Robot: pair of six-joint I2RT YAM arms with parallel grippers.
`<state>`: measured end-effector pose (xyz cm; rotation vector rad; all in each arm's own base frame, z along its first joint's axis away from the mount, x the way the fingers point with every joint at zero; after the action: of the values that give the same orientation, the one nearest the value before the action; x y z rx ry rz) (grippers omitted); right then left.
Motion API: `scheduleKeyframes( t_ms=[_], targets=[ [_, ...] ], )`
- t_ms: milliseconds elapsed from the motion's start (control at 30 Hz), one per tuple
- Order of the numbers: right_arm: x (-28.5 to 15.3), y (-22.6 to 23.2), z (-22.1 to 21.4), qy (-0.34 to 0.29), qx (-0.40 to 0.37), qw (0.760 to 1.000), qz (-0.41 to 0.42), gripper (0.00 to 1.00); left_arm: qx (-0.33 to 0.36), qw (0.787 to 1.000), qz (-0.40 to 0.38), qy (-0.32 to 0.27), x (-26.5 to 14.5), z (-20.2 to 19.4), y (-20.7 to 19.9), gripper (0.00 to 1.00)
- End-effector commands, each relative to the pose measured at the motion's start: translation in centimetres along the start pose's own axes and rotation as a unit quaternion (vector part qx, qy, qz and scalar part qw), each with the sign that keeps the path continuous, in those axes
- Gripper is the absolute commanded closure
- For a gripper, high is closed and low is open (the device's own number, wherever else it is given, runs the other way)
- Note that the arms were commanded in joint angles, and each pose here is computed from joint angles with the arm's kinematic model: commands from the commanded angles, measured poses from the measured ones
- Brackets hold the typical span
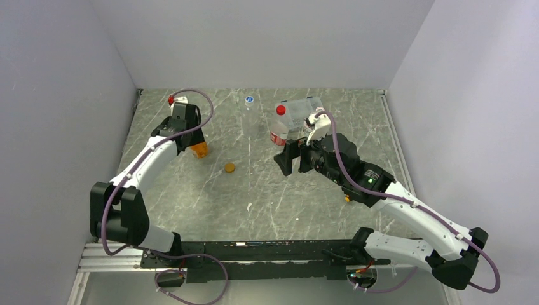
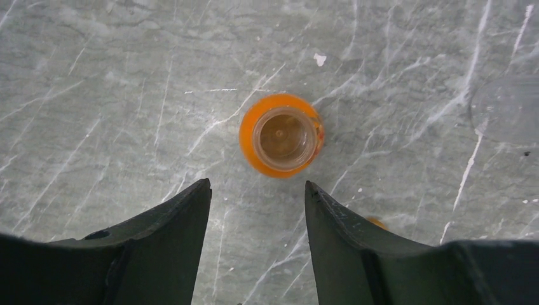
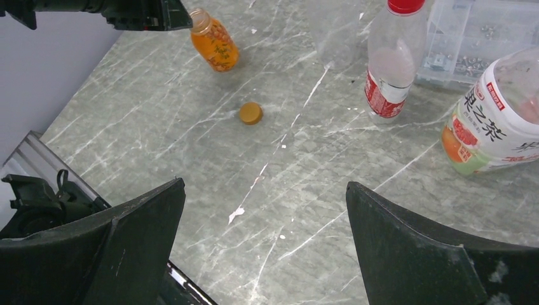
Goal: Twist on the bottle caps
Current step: Pick up the plastic bottle at the center of the board.
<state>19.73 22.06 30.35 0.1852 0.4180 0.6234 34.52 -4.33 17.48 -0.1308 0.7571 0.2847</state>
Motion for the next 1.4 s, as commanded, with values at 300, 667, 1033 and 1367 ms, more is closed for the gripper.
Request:
scheduleKeyframes(
  t_ms=[300, 667, 1033, 1367],
  targets=[
    [-0.1, 0.6, 1.4, -0.03, 0.001, 0.999, 0.018, 0.0, 0.011, 0.999, -0.033, -0.012, 2.3, 1.5, -1.4, 0.42],
    [-0.2, 0.5, 1.4, -0.03, -0.003, 0.999, 0.016, 0.0, 0.024, 0.999, -0.028, -0.016, 3.4, 2.0, -1.7, 0.43],
    [-0.2, 0.4, 1.2, -0.03, -0.005, 0.999, 0.015, 0.0, 0.027, 0.999, -0.023, -0.013, 4.1, 2.6, -2.0, 0.48],
    [-0.4, 0.3, 1.0, -0.029, -0.005, 0.999, 0.016, 0.0, 0.028, 1.0, -0.01, 0.01, 4.2, 1.8, -1.7, 0.47]
  ],
)
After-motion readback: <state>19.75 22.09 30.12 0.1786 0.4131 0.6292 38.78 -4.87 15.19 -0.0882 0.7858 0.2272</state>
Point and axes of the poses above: each gripper's point midway between its finger pads, its own x axis out along the fingers, its own y axis along the line the jaws close on, z = x × y, the point moved 4 cm from there along -x, back along the fingers, and after that the axes turned 1 degree about x, right-handed, at the moved point
